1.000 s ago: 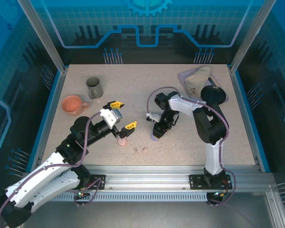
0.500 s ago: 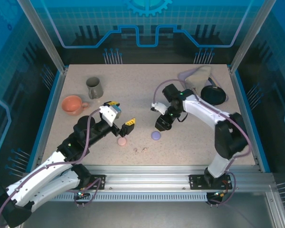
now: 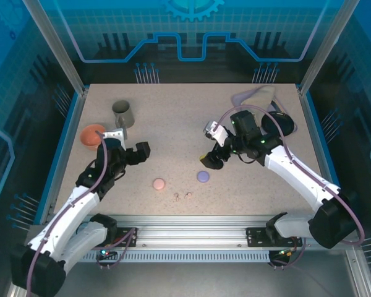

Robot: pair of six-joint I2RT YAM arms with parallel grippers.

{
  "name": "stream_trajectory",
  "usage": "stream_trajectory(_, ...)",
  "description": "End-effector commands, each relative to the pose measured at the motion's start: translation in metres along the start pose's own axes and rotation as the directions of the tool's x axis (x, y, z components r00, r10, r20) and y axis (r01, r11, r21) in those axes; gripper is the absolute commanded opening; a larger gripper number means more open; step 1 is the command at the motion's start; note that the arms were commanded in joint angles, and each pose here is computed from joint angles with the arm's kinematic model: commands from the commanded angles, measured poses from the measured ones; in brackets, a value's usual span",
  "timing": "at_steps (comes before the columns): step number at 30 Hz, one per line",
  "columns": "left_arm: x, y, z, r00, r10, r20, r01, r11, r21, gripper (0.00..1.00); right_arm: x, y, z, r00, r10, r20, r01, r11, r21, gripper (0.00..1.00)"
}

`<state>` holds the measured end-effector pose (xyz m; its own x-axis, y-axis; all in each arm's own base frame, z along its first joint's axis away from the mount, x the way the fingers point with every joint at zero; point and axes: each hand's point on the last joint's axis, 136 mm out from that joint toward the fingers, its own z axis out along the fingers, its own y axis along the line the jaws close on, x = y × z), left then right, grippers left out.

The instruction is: Insert the wireless bluetooth earbuds into the charging case

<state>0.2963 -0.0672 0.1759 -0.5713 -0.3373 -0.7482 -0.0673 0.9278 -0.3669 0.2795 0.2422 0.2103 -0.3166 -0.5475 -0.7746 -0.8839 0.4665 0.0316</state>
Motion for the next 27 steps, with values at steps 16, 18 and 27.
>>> stream_trajectory(16,0.016,0.055,0.013,0.790,-0.544,-0.283,0.559,0.828,-0.032,0.99,0.027,0.067,0.096,0.871,-0.005,-0.490,0.068,0.991,0.111,1.00)
stream_trajectory(18,0.014,0.061,0.012,0.771,-0.571,-0.282,0.587,0.809,-0.034,0.99,0.029,0.080,0.110,0.847,-0.008,-0.531,0.068,0.993,0.094,0.99)
stream_trajectory(27,0.010,0.078,0.009,0.712,-0.646,-0.275,0.667,0.745,-0.024,0.91,0.045,0.114,0.166,0.759,-0.090,-0.645,0.131,0.991,0.016,0.95)
